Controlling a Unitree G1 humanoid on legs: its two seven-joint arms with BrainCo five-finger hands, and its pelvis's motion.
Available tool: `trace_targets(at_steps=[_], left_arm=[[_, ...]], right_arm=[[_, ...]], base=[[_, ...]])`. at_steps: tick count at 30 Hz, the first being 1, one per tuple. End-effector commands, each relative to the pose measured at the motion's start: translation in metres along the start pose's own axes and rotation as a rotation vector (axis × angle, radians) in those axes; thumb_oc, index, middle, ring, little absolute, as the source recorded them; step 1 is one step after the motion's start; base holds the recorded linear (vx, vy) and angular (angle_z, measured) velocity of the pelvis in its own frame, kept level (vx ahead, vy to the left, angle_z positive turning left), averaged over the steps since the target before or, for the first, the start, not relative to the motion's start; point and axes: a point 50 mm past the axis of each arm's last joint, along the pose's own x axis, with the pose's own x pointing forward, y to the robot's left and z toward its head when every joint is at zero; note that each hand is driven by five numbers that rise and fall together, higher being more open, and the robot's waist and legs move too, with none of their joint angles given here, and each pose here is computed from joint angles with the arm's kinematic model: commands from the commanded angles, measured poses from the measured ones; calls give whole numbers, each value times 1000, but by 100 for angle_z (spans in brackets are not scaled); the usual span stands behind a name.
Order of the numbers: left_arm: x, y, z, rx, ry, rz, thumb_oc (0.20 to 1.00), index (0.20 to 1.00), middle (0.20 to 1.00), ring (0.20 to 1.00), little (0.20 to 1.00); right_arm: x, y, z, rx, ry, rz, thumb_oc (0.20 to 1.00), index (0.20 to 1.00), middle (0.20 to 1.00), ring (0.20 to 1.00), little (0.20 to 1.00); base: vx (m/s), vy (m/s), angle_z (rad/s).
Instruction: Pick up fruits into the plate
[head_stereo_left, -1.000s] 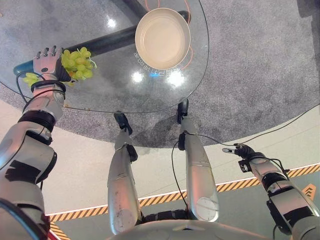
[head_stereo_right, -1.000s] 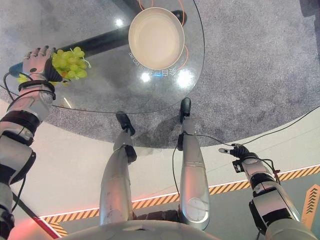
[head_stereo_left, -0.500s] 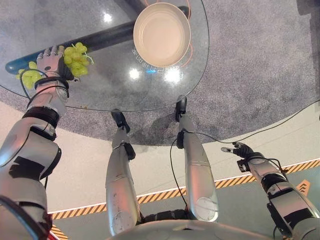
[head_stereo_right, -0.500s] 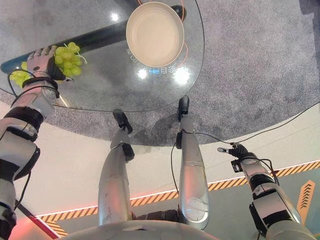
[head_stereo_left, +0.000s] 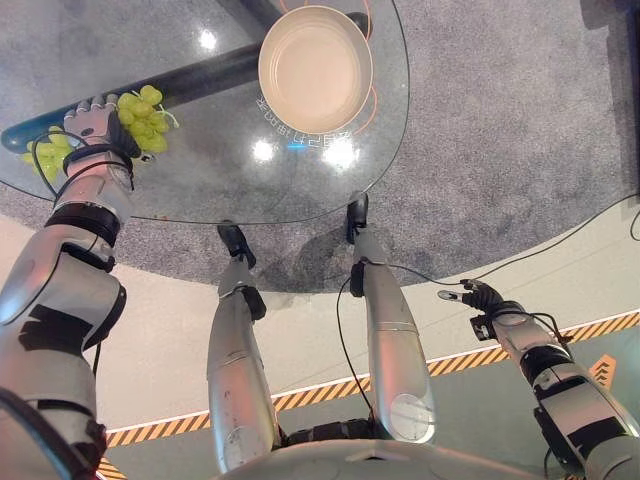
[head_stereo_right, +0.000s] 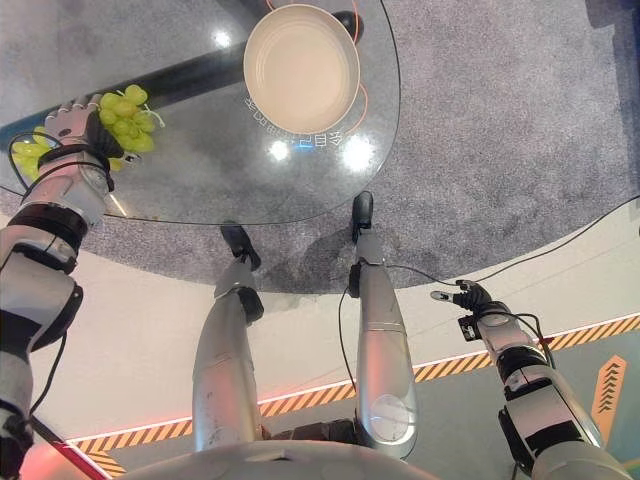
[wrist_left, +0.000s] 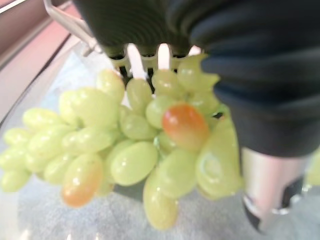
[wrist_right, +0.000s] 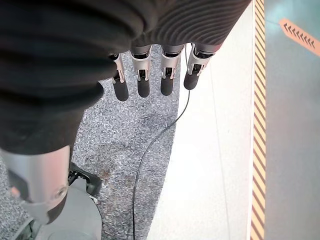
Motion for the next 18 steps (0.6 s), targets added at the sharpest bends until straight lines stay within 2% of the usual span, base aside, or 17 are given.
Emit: trace_targets(at_steps=[1,6,7,8,9,10,18], left_arm=[[-7,-23,-30,-22,136,-59,1000,1000,1000,1000,1000],[-7,-24,-26,-55,133,-60,1000,1000,1000,1000,1000],[-7,-25,-25,-58,131,-60,740,740,740,740,740],[-7,-25,-25,-60,128,-57,598,598,598,598,598],[-7,-26,-23,-66,122,-51,256,256,256,256,256],[-8,-27,-23,-69,125,-67,200,200,200,200,200],[-10,-34,-22,-81,124,-111,200,200,200,200,200]], right_arm=[[-5,1,-24,-6,55,-2,1000,1000,1000,1000,1000],[-5,8,-24,-2,45,7,1000,1000,1000,1000,1000],[-5,8,-23,-2,43,7,1000,1000,1000,1000,1000],[-5,8,-23,-3,42,7,1000,1000,1000,1000,1000],[-4,9,-22,-2,39,7,1000,1000,1000,1000,1000],[-4,10,-21,0,37,6,1000,1000,1000,1000,1000],[-3,9,-16,14,18,-7,1000,1000,1000,1000,1000]], base=[[3,-38,-1],[4,-27,-3],[0,0,0],[0,0,0],[0,0,0],[0,0,0],[0,0,0]])
